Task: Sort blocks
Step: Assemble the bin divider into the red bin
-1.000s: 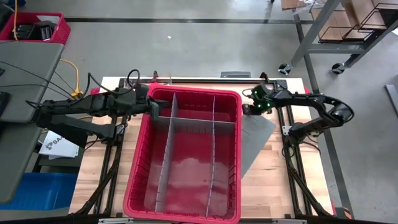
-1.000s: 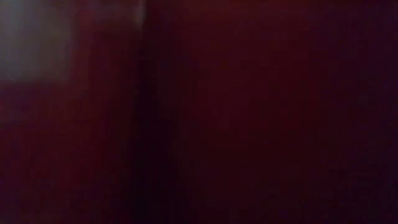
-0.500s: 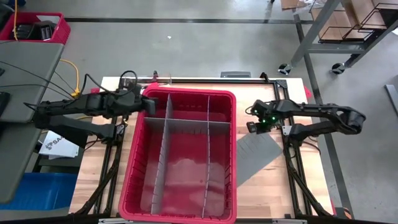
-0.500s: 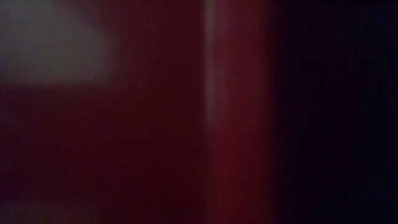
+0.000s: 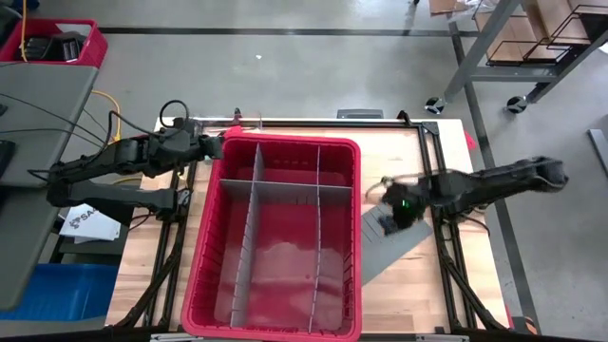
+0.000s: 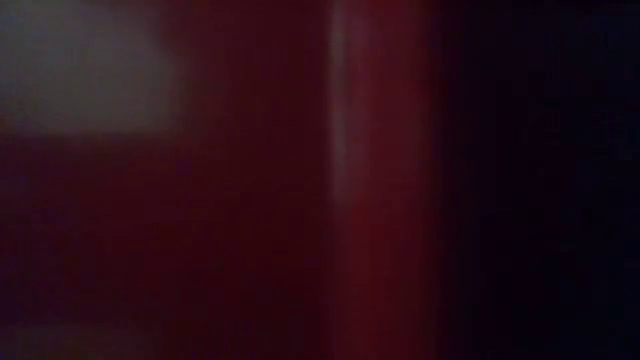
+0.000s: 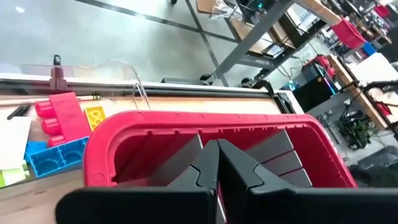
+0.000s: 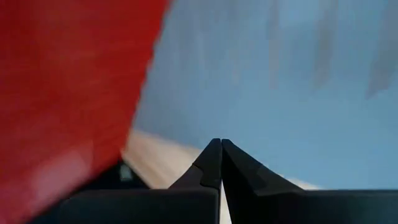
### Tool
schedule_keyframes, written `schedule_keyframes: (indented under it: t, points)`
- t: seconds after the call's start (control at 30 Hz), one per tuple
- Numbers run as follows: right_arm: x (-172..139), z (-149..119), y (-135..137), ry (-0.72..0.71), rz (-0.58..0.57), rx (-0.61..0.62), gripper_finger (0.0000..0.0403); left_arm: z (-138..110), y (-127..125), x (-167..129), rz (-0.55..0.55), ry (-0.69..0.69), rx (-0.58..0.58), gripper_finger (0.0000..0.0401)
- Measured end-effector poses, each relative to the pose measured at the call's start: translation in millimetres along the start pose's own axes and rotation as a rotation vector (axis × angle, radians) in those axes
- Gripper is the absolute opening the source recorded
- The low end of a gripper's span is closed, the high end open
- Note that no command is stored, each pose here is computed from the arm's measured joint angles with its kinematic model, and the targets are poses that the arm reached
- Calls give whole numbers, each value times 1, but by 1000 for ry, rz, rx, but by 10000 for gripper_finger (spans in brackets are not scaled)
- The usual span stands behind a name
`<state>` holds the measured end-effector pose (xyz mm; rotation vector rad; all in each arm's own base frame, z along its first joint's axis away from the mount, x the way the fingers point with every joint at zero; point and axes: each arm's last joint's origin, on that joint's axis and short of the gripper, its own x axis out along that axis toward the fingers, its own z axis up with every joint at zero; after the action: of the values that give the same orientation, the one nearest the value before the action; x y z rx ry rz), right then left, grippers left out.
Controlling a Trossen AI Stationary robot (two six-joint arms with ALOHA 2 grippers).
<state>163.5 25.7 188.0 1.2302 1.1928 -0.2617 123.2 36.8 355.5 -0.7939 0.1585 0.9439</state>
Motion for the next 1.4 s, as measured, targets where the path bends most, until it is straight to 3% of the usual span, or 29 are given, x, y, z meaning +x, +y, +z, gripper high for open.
schedule_keyframes:
  t: [0.13, 0.23, 0.33, 0.5, 0.77, 1.03, 1.17, 1.33, 1.4]
  points:
    - [35, -16, 1, 91, 16, -50, 0, 0, 0, 1, 6, -2, -37, 0]
    - [57, -22, -8, 126, -59, -45, 0, 0, 0, 1, 6, -3, -64, 0]
    - [74, -16, -17, 90, -111, -35, 0, 0, 0, 1, 6, -3, -74, 0]
    - [95, 12, -26, 112, -87, 79, 0, 0, 0, 1, 7, -4, -75, 0]
    - [74, 75, -50, -113, -19, 136, 0, 0, 0, 1, 6, -2, -73, 0]
    - [39, 86, -81, -131, -111, 235, 0, 0, -1, 1, -9, 10, -78, 0]
    - [17, 85, -86, -189, -266, 273, 0, 0, -1, 1, -9, 10, -78, 0]
    - [-7, 77, -80, -122, -714, 105, 0, -3, 1, 1, -10, 78, -43, 0]
    - [-8, 76, -76, -105, -747, 78, 1, -4, 2, 1, -18, 113, -49, 0]
